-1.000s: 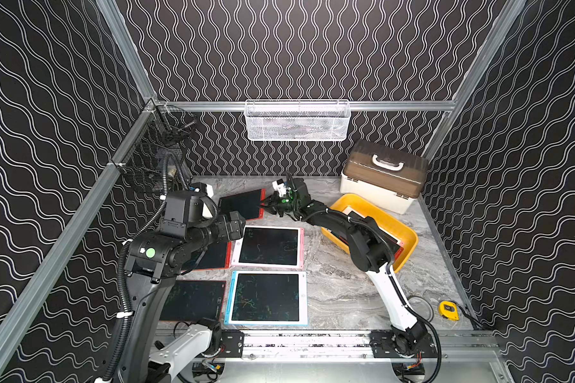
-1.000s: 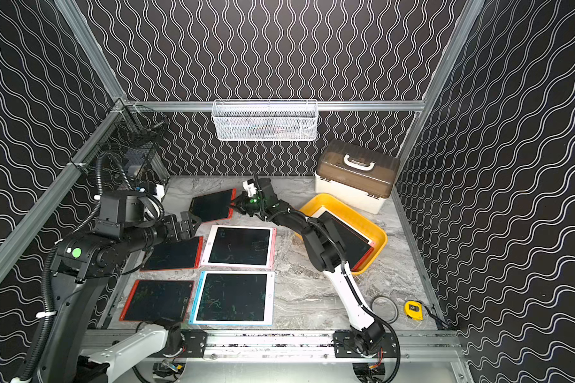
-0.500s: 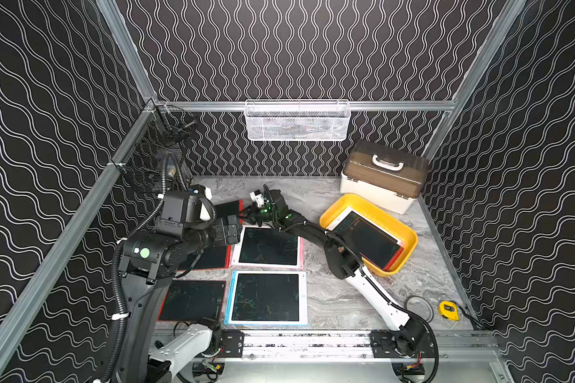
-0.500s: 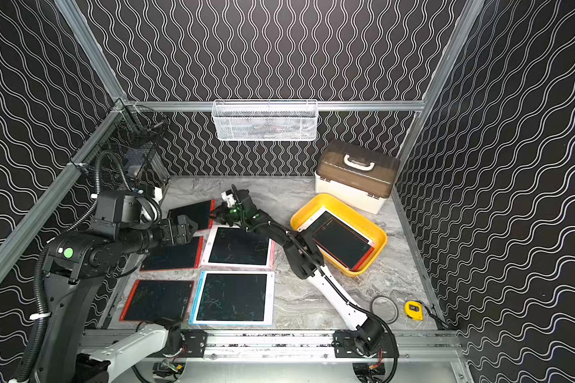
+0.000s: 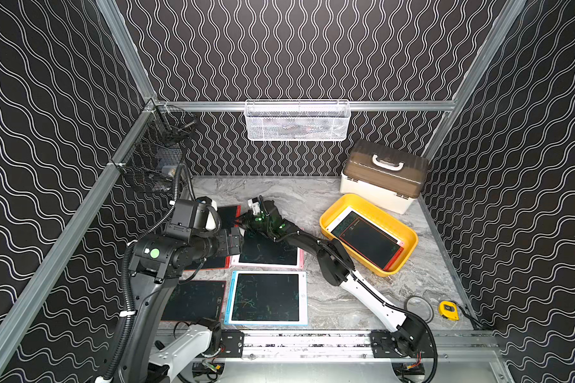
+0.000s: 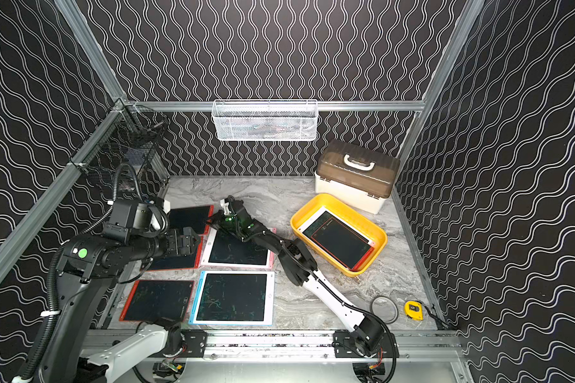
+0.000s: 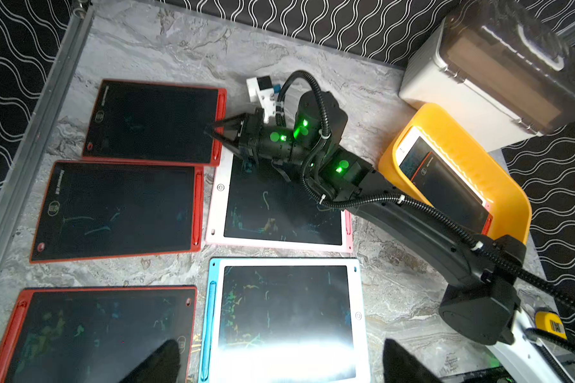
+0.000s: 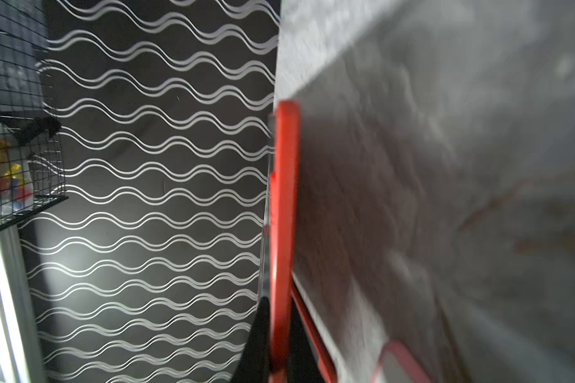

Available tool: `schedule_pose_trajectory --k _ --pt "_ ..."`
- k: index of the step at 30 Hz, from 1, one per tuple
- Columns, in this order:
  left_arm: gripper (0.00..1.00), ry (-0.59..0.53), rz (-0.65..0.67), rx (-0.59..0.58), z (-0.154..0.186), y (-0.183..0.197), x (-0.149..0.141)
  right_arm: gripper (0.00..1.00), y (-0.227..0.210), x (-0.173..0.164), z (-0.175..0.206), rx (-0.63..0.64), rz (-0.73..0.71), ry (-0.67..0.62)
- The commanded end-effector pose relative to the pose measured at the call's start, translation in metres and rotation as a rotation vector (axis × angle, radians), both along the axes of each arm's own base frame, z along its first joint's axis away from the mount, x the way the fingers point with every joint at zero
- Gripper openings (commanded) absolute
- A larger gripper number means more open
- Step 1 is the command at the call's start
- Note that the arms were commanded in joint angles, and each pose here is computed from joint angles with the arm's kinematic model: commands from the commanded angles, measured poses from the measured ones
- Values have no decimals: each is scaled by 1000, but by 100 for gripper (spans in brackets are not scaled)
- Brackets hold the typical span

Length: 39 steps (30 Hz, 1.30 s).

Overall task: Take out the writing tablet from the storage box
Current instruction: Place the writing tablet at the center of the board.

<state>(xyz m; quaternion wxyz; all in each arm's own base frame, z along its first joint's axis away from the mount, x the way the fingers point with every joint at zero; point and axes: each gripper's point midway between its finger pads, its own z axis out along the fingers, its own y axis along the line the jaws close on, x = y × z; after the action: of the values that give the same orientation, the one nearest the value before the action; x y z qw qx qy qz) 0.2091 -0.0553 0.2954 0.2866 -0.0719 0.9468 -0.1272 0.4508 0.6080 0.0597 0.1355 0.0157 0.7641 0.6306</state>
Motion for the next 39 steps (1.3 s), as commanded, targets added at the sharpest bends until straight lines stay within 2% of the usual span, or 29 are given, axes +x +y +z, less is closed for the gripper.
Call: schedule_pose_trajectory --k 1,10,15,21,23,31,39 --pt "99 26 -6 -23 -9 -4 -5 5 -4 16 -4 -3 -80 -38" --pt "99 58 12 -33 -27 -2 -17 11 -7 21 -28 -50 -111 -31" --pt "99 60 14 -15 -27 1 -18 27 -7 18 -37 -60 -109 0" --pt "99 55 12 -5 -24 2 -15 39 -10 22 -30 -79 -122 -17" --pt "99 52 13 -5 -22 2 -14 50 -12 24 -29 -93 -129 -11" --pt "99 36 5 4 -16 3 -14 60 -22 26 -19 -187 -155 -25" --pt "99 17 -12 19 -8 2 -8 65 -20 34 -14 -164 -220 -32"
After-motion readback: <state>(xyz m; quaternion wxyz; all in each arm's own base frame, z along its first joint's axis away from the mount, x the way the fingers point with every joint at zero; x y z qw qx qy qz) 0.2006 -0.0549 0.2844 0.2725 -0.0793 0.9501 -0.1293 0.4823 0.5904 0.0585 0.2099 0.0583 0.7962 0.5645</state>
